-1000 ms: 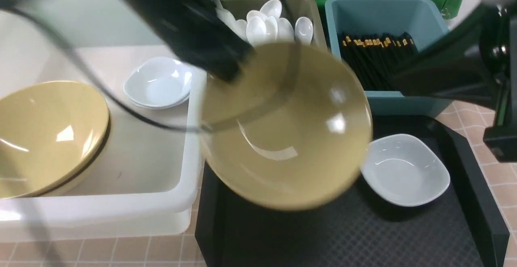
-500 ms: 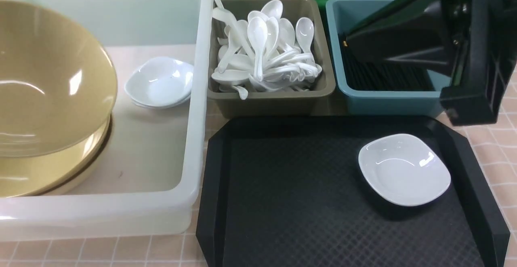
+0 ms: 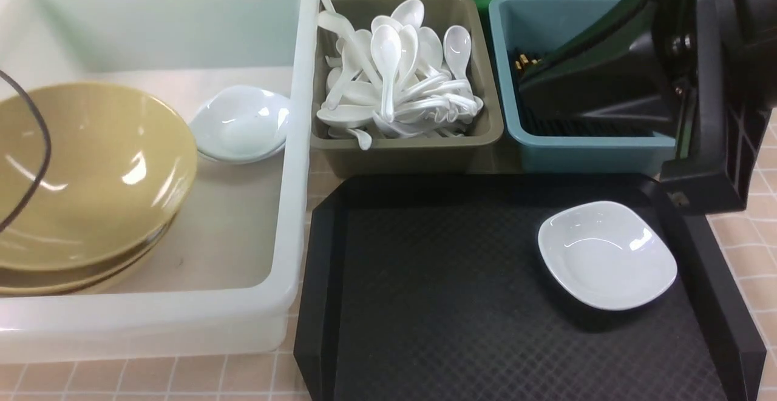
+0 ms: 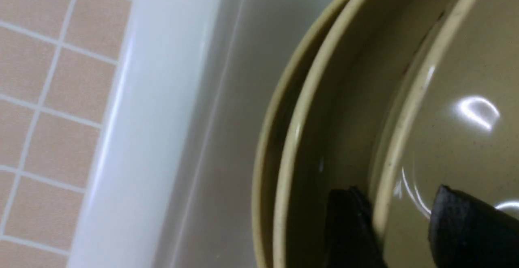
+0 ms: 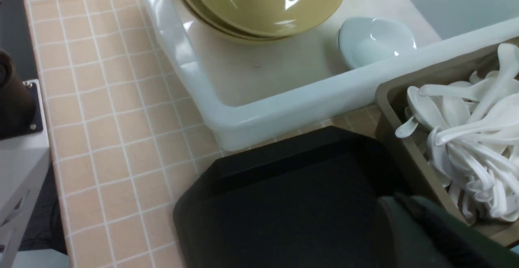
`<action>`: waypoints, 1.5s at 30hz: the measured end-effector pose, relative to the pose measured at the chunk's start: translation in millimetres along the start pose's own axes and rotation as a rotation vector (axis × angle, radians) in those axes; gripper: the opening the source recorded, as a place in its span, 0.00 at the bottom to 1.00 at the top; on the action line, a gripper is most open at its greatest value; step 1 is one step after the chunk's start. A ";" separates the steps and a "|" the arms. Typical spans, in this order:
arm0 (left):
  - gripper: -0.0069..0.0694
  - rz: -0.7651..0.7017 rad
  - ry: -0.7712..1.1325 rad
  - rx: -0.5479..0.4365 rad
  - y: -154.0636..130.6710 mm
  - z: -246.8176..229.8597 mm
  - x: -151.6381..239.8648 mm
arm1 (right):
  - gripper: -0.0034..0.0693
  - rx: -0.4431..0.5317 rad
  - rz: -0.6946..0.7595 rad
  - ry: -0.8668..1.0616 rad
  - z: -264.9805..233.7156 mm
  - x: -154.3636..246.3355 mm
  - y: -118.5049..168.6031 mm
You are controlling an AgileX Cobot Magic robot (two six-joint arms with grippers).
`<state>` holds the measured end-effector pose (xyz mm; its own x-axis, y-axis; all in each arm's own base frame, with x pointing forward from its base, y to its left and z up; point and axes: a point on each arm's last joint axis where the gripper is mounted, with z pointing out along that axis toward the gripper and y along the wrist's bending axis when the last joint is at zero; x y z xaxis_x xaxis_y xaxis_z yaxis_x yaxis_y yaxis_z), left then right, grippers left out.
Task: On brown table put chopsticks spoon bowls plates into blue grey white boxes.
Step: 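Place the tan bowl onto the bowl stack in the left bin with the left gripper, then grasp the small white bowl on the black tray by its rim with the left gripper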
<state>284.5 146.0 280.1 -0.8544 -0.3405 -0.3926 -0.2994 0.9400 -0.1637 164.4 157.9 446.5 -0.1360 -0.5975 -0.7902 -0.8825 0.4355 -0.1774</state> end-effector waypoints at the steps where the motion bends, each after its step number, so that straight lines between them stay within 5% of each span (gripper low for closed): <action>1: 0.50 0.000 0.000 -0.008 0.3 -0.6 -0.5 | 0.10 -0.001 0.000 0.001 0.0 0.1 0.1; 8: 0.84 0.017 -0.032 -0.024 -2.8 -26.2 -15.4 | 0.10 0.001 -0.005 0.006 0.3 0.5 -0.2; 17: 0.85 0.027 -0.220 0.022 -40.4 -123.3 -44.9 | 0.11 0.116 0.049 0.093 -0.6 8.6 -10.5; 24: 0.78 0.473 -0.182 0.347 -206.8 -134.6 -15.5 | 0.11 0.280 0.175 0.348 -10.1 33.9 -20.9; 25: 0.78 0.472 -0.178 0.347 -207.0 -133.2 -16.0 | 0.11 0.279 0.181 0.351 -10.5 34.7 -20.4; 28: 0.78 0.734 -0.028 0.446 -295.2 -101.3 28.1 | 0.11 0.383 0.244 0.381 -28.6 54.4 -16.6; 32: 0.78 0.928 0.077 0.518 -376.8 -55.4 84.0 | 0.11 0.459 0.315 0.356 -58.0 85.4 -0.2; 39: 0.78 1.066 0.109 0.585 -465.1 16.6 154.4 | 0.11 0.497 0.408 0.285 -89.1 126.4 25.7; 45: 0.78 1.088 0.107 0.485 -487.9 63.4 168.1 | 0.11 0.501 0.430 0.287 -89.6 136.6 30.1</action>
<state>313.9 -371.3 236.7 -0.5985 0.6535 -0.4634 0.7743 0.6202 -0.1255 78.9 29.0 385.8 -0.5983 -0.4274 -0.6778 -0.4216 0.8872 -0.1873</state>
